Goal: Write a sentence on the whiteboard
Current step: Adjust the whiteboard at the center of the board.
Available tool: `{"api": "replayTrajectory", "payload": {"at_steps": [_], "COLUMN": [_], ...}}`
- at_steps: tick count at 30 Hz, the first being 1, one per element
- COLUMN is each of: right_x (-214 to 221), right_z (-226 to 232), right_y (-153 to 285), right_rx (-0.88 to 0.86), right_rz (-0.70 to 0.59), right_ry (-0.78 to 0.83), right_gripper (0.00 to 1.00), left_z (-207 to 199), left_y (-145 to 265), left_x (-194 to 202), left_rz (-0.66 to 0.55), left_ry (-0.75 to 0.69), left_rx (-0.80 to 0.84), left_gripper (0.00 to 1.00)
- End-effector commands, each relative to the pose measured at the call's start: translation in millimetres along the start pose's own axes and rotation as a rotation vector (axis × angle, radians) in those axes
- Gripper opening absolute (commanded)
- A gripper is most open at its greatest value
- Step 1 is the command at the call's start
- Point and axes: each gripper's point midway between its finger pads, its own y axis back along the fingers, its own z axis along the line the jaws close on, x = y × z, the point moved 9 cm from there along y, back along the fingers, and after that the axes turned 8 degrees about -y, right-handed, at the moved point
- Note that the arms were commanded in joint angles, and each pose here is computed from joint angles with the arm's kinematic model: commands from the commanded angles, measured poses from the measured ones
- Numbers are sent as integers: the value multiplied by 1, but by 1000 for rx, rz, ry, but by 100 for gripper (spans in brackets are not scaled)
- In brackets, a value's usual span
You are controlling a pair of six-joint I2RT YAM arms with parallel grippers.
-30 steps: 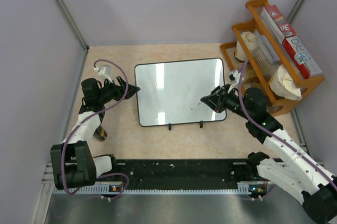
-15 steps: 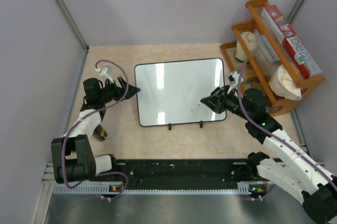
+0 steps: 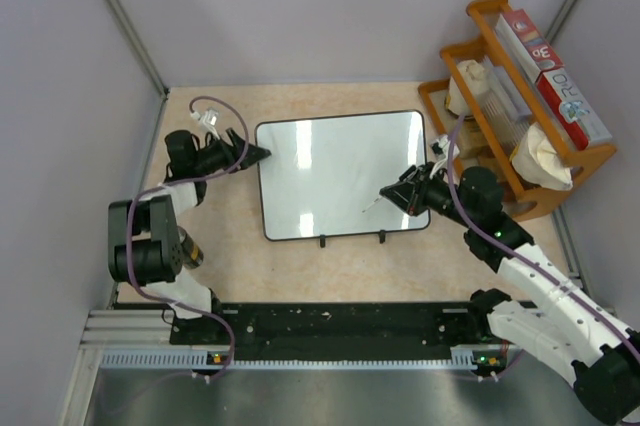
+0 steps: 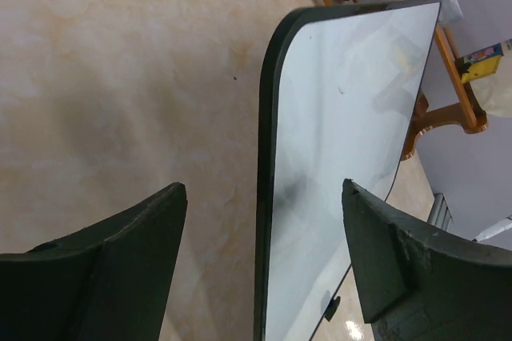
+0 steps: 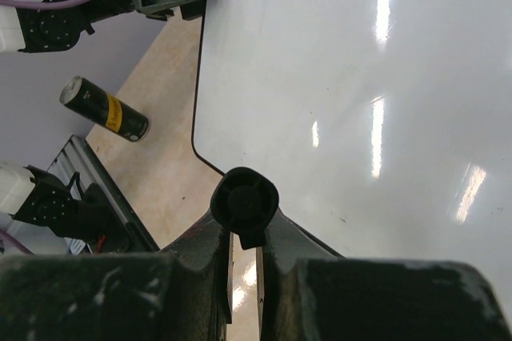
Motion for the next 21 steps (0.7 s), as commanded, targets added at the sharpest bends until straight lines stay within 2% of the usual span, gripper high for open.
{"api": "replayTrajectory", "payload": {"at_steps": [1, 11, 14, 15, 19, 21], "right_x": [-11, -14, -14, -14, -14, -15], "right_z": [4, 4, 3, 4, 6, 7], "right_y": [-2, -6, -7, -6, -6, -6], "right_rx": [-22, -16, -17, -20, -33, -44], "right_rz": [-41, -41, -40, -41, -36, -35], "right_ry": [23, 29, 27, 28, 24, 26], "right_gripper": [0, 0, 0, 0, 0, 0], "left_z": [-3, 1, -2, -2, -5, -7], "left_y": [-11, -20, -24, -24, -22, -19], "left_x": [-30, -27, -20, -17, -10, -5], "left_rz": [-56, -14, 20, 27, 56, 64], "left_ry": [-117, -139, -133, -128, -120, -119], "left_rx": [180, 333, 364, 369, 397, 399], "left_gripper": [81, 67, 51, 42, 15, 8]}}
